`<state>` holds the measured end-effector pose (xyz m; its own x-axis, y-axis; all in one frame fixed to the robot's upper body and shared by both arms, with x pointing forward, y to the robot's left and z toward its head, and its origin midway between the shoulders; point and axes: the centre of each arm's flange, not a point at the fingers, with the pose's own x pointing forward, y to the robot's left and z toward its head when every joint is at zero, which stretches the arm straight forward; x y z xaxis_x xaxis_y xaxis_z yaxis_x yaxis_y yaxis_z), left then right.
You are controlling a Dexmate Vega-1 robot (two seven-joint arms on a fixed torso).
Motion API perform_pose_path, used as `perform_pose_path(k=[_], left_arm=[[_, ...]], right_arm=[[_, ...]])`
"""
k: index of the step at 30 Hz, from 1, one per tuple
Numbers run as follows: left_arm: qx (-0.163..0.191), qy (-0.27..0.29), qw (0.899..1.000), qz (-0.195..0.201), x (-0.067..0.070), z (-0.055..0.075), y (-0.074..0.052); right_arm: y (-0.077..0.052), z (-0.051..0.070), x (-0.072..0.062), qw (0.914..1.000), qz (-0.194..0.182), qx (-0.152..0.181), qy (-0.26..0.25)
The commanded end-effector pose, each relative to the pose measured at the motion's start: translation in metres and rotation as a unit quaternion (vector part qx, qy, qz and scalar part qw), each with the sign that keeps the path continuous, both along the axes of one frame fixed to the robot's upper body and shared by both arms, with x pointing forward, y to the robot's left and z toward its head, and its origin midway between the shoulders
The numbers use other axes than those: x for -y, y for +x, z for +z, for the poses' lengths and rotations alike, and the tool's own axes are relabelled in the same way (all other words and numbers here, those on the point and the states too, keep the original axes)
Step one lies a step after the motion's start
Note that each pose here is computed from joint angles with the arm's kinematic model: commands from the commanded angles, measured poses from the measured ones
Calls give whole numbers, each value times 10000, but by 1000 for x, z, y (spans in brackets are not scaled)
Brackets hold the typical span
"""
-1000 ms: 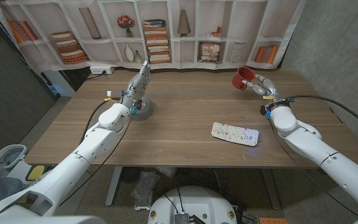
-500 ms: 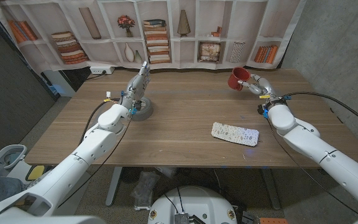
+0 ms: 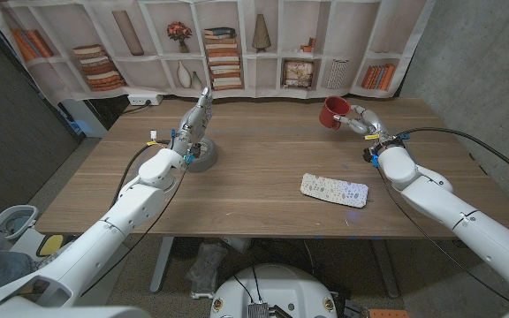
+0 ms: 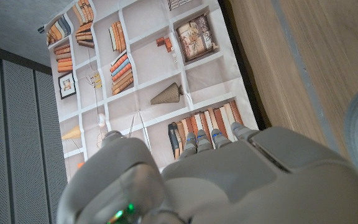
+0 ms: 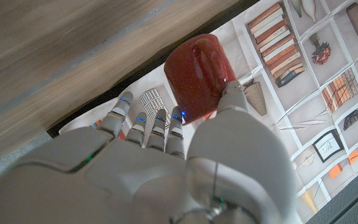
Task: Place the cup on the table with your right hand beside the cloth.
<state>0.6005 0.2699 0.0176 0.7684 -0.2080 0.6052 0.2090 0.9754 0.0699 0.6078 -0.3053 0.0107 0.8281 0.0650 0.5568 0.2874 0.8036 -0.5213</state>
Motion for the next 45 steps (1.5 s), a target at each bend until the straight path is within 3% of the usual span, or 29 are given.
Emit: perform_pose_path(k=[1, 22, 45], left_arm=[[-17, -37, 10000, -14, -1, -4, 3], [16, -125, 9999, 44, -11, -7, 2], [-10, -48, 10000, -34, -11, 0, 14]], right_arm=[[5, -1, -9, 9999, 59, -85, -138], [11, -4, -23, 9990, 50, -222, -394], [14, -12, -28, 9982, -33, -369, -480]])
